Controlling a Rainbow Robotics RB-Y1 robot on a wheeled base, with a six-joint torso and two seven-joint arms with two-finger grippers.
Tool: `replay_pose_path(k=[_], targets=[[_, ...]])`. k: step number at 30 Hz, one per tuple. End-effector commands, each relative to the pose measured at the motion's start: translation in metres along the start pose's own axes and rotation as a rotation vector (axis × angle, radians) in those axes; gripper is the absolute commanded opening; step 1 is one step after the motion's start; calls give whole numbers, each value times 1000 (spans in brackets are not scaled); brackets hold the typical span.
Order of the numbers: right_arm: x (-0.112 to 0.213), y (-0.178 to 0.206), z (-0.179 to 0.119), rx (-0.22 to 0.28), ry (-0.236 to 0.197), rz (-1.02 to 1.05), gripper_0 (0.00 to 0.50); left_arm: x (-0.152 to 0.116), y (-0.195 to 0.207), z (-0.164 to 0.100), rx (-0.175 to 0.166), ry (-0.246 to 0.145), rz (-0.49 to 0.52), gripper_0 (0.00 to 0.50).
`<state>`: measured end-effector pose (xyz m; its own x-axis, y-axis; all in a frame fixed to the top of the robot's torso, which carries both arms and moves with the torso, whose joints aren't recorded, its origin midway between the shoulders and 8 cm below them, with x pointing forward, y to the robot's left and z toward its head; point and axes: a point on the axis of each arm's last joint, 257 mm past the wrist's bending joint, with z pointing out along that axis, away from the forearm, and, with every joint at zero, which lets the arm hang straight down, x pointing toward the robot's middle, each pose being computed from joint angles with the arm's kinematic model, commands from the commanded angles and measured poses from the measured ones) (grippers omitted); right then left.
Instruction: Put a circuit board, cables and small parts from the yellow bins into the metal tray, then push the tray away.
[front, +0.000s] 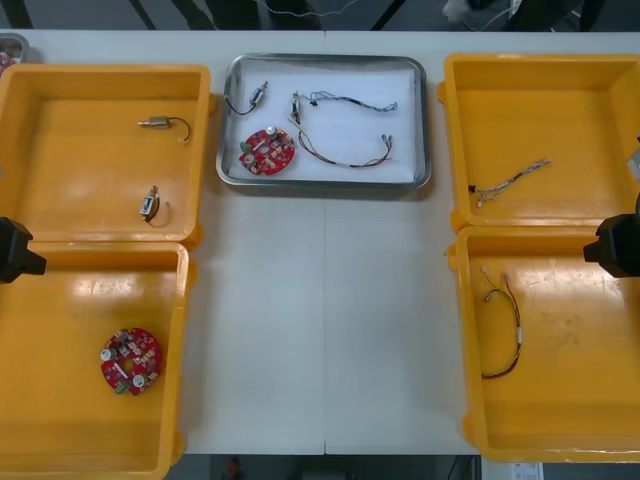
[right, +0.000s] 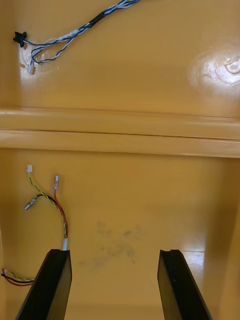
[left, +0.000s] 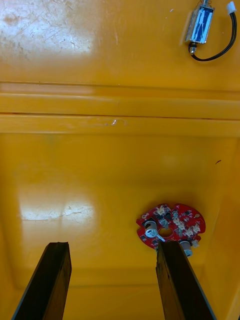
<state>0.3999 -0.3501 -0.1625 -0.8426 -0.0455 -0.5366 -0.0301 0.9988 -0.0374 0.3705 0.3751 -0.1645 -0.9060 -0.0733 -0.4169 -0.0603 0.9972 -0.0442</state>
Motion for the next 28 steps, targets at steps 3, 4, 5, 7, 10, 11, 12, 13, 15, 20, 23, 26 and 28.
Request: replay_pose_path(k=[3,4,5,7,10,11,12,13,15,20,23,26,28], targets=[[-3,-16,-13,47,-28,18,500,-1,15,-14,-46,-17,97,500],[-3,-16,-13,47,-28,18,500,-1,15,-14,-46,-17,97,500],[-3,-16,-13,47,-28,18,500,-1,15,-14,-46,-17,97,500],[-3,-16,-13,47,-28,18,500,-1,15,-14,-46,-17,97,500],[-3,-16,-13,47,-28,18,500,-1,15,-14,-46,-17,97,500],[-3,-16,-13,47,-28,18,500,-1,15,-14,-46,-17,97,500],[-3,-16,-13,47,-28,18,500,-1,15,-14,-46,-17,97,500],[-3,-16,-13,47,-28,18,500,-1,15,-14,-46,-17,97,500],[-3,-16,-13,47,-28,18,500,-1,15,-14,-46,-17,97,500],[-3,-16,-13,47,-28,18,500,-1,15,-14,-46,-17,97,500],[-3,-16,-13,47,-28,18,500,-1,15,-14,-46,-17,97,500],[-3,-16,-13,47,-28,18,500,-1,15,-14,-46,-17,97,500],[-3,-16,-13,47,-28,18,500,-1,15,-14,-46,-17,97,500]])
